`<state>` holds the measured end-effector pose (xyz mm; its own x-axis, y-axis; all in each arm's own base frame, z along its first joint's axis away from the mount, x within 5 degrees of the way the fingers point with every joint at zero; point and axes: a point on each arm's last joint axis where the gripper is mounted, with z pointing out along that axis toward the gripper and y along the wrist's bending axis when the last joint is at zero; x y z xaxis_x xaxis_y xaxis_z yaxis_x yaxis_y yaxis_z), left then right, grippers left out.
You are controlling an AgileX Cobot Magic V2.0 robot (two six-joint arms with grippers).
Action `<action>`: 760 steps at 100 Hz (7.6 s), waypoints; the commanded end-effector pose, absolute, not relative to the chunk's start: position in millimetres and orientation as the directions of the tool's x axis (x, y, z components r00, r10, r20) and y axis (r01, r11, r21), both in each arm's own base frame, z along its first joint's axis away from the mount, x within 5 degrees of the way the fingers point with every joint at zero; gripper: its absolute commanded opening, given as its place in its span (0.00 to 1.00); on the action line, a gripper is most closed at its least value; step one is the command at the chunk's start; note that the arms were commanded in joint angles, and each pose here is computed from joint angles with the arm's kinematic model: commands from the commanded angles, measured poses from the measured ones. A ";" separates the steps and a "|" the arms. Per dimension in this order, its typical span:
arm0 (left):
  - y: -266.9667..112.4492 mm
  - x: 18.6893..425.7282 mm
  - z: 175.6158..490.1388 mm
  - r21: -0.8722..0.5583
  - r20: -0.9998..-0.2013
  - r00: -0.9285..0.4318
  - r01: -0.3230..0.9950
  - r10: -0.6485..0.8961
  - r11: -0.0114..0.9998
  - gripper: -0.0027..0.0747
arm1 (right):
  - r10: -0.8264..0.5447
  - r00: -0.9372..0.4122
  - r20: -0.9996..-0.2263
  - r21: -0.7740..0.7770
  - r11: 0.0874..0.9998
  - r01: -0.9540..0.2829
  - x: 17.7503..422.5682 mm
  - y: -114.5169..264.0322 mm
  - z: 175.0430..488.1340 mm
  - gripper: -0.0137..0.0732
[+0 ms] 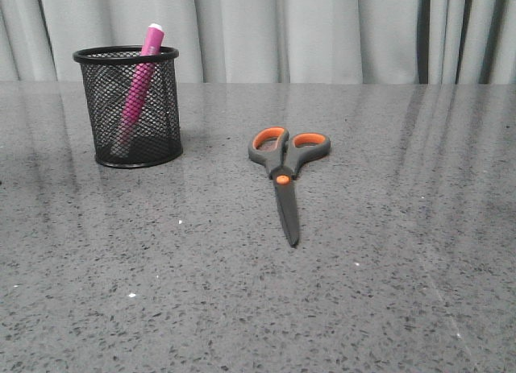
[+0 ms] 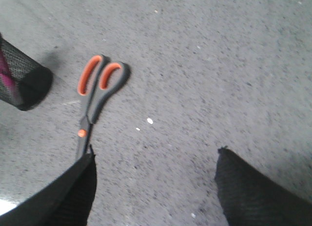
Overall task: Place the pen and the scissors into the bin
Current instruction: 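Move the right gripper down over the scissors' orange handles, then close the right gripper on the scissors handles and lift them, then carry the scissors over the mesh cup with the right gripper, then lower the scissors blades-first into the cup and open the right gripper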
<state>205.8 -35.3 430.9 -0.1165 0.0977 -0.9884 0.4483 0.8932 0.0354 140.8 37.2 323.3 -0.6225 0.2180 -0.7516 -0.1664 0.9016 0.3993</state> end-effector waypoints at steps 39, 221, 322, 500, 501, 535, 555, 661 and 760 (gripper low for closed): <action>-9.9 151.3 376.4 -0.055 -0.998 -0.051 0.157 -0.047 0.986 0.25 | 0.064 -0.575 -0.815 0.369 0.823 -0.432 167.2 57.0 368.4 0.66; -12.4 136.7 369.2 -0.082 -0.997 -0.020 0.157 -0.080 0.984 0.25 | -0.206 -0.853 -0.481 0.110 0.950 -0.291 298.5 226.6 284.0 0.65; -12.4 136.7 369.2 -0.082 -0.997 -0.020 0.157 -0.080 0.984 0.25 | -0.181 -0.679 -0.711 0.124 0.919 -0.374 286.0 216.2 330.2 0.08; -13.4 136.6 368.7 -0.082 -0.997 -0.026 0.167 -0.079 0.982 0.25 | 0.305 0.183 -0.935 0.072 0.667 -0.742 331.4 264.7 312.9 0.08; -13.4 136.6 368.7 -0.082 -0.997 -0.026 0.167 -0.079 0.982 0.25 | 0.304 0.183 -0.935 0.071 0.666 -0.743 331.3 264.8 312.9 0.08; -13.4 136.6 368.7 -0.082 -0.997 -0.026 0.167 -0.079 0.982 0.25 | 0.226 0.193 -0.955 -0.008 0.629 -0.778 326.4 271.5 308.2 0.08; -13.4 136.6 368.7 -0.082 -0.997 -0.026 0.167 -0.079 0.982 0.25 | 0.198 0.178 -0.964 -0.013 0.632 -0.775 327.1 272.0 305.4 0.08; -13.4 136.6 368.7 -0.082 -0.997 -0.026 0.167 -0.079 0.982 0.25 | 0.145 0.119 -0.982 -0.002 0.624 -0.782 320.3 276.1 289.1 0.08; -13.2 136.6 368.8 -0.082 -0.997 -0.025 0.166 -0.079 0.983 0.25 | 0.114 0.094 -0.989 0.000 0.633 -0.774 321.5 275.9 285.5 0.09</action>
